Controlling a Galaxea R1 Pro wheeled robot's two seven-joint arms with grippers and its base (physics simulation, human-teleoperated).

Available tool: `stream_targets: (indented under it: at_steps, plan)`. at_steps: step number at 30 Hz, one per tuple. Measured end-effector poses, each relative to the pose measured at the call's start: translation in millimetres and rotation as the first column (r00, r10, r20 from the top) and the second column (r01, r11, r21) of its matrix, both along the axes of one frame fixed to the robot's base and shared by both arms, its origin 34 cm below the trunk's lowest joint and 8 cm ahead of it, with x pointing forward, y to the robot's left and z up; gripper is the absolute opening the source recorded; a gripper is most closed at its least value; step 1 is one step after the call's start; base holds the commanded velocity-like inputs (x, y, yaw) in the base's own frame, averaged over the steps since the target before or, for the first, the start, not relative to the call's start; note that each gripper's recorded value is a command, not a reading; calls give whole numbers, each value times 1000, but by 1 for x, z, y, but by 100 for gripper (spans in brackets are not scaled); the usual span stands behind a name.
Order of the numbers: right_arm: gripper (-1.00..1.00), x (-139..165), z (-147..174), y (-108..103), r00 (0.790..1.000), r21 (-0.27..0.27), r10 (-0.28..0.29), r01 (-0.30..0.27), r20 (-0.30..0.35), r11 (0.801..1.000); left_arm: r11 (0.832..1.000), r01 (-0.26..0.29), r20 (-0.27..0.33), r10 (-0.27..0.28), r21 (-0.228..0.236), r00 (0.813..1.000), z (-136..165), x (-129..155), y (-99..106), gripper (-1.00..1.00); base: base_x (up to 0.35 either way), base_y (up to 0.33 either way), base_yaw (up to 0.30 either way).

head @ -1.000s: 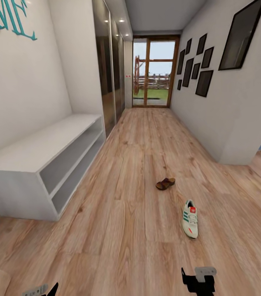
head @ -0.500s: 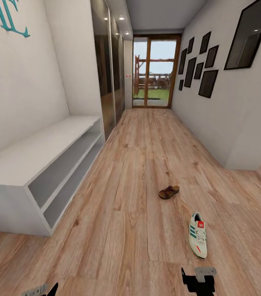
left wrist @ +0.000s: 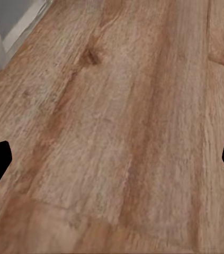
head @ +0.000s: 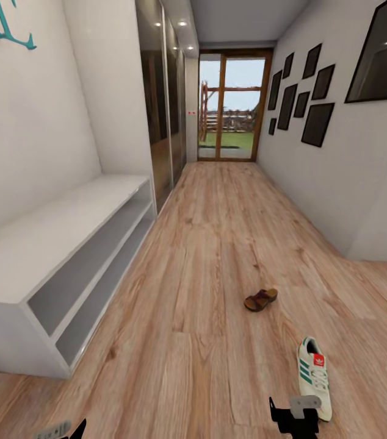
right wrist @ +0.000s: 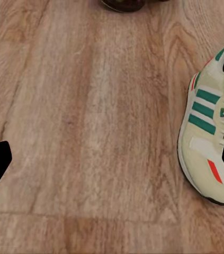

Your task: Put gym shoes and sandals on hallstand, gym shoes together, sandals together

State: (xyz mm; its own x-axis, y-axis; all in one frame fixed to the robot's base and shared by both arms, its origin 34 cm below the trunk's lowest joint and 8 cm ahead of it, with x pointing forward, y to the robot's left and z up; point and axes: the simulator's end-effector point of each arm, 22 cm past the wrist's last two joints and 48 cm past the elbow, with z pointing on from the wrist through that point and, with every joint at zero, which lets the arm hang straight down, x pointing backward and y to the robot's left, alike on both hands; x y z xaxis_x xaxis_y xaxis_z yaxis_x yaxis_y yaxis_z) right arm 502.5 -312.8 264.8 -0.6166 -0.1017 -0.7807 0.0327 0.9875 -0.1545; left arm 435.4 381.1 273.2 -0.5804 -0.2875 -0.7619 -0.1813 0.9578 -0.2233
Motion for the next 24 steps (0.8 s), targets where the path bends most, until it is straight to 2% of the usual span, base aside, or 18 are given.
stream_targets:
  at_steps: [7,24]
  plan:
    - [100,0,0,-1,1000,-1,0,0,0,1000,1000,0,0,0,0,1000,0,0,0,100,332,76,0]
    - [100,0,0,0,1000,0,0,0,1,1000,1000,0,0,0,1,1000,0,0,1,100,336,2,0]
